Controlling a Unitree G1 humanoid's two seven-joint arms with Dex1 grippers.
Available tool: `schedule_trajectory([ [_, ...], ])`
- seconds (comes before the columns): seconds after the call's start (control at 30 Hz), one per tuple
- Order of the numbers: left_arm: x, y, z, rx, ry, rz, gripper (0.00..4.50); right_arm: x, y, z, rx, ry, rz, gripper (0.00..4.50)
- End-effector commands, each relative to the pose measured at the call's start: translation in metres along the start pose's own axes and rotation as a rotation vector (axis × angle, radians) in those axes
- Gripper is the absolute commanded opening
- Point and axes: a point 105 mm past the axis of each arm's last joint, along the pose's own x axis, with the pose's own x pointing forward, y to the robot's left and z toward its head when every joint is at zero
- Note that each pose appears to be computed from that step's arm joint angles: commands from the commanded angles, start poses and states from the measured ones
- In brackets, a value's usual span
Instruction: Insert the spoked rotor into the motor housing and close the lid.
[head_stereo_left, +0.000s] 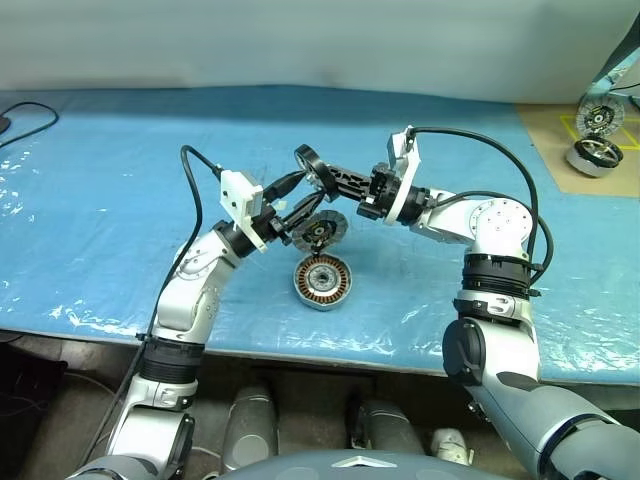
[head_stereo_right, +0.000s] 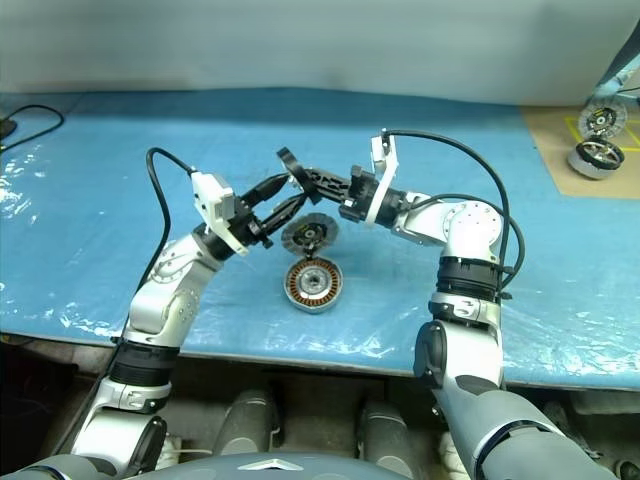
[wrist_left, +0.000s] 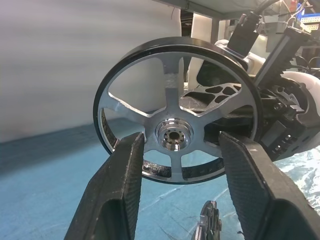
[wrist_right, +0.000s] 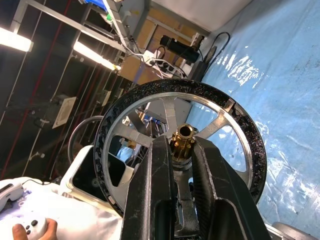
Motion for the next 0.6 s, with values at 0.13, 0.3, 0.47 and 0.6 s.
schedule_trajectory([
  [0.13,0.0027,0.0009,-0.0007,0.024,0.003,0.005,1.29,0.0063,0.0207,0.0004,-0.056,0.007,0.082,0.15],
  [0.3,0.0031,-0.0019,-0.0012,0.017,-0.003,-0.011,1.29,0.0067,0.0198,-0.0003,-0.058,0.01,0.078,0.15],
  [0.47,0.0035,0.0027,-0.0007,0.029,-0.001,0.014,1.29,0.0073,0.0186,0.001,-0.059,0.007,0.072,0.15],
  [0.6,0.0036,0.0058,0.0006,0.033,-0.003,0.022,1.29,0.0073,0.0173,0.0038,-0.081,-0.008,0.06,0.15],
])
